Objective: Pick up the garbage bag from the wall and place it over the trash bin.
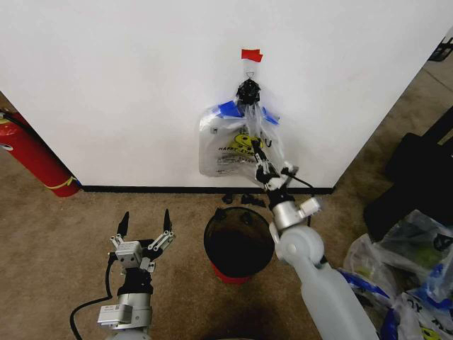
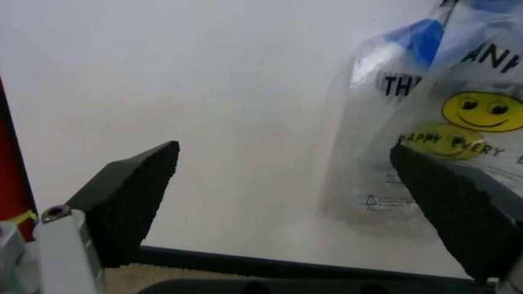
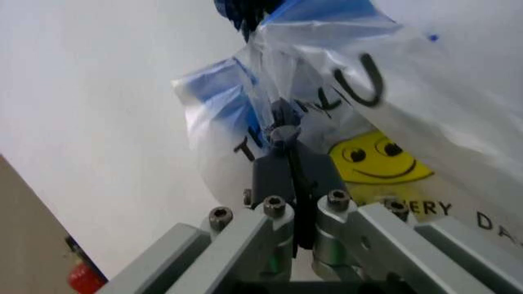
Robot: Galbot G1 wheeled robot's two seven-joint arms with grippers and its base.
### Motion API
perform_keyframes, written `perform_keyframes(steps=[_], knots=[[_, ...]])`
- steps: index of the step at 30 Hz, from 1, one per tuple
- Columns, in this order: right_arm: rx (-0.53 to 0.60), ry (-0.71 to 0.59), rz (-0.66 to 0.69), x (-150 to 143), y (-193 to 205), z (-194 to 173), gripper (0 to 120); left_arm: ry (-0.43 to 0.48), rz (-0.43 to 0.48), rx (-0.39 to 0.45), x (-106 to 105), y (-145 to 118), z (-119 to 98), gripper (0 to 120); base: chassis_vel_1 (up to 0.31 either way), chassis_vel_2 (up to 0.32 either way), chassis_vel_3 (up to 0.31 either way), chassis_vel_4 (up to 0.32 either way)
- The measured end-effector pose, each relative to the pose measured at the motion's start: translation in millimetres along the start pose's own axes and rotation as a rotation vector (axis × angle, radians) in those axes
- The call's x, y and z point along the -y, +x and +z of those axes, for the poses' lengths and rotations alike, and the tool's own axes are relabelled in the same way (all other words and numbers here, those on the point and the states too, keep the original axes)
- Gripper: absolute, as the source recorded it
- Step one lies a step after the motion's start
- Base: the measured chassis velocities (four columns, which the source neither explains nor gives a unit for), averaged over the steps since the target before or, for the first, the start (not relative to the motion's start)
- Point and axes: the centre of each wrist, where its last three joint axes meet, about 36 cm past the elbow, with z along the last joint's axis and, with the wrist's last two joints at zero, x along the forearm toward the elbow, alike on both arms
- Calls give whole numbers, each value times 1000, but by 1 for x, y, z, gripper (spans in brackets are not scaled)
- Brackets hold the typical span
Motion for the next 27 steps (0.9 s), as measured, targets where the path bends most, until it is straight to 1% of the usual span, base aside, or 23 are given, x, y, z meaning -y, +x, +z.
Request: perform_keyframes(steps=[1, 7, 8, 15, 16, 21, 27], knots=[[0, 0, 0, 0, 0, 0, 0, 0, 0, 0, 0, 0, 0, 100, 0, 0, 0, 0], [-19, 110, 11, 6, 46, -5, 0, 10, 13, -2, 5, 1, 0, 100, 0, 0, 0, 0], [-19, 110, 11, 6, 46, -5, 0, 10, 13, -2, 5, 1, 0, 100, 0, 0, 0, 0], [-44, 231, 5, 13, 100, -8, 0, 14, 29, -1, 7, 1, 2, 100, 0, 0, 0, 0], [-44, 231, 5, 13, 100, -8, 0, 14, 29, -1, 7, 1, 2, 100, 0, 0, 0, 0], [-56, 300, -7, 17, 133, -7, 0, 21, 39, 1, 10, 1, 3, 100, 0, 0, 0, 0], [-47, 358, -6, 15, 158, -10, 0, 23, 42, 4, 10, 1, 3, 100, 0, 0, 0, 0]])
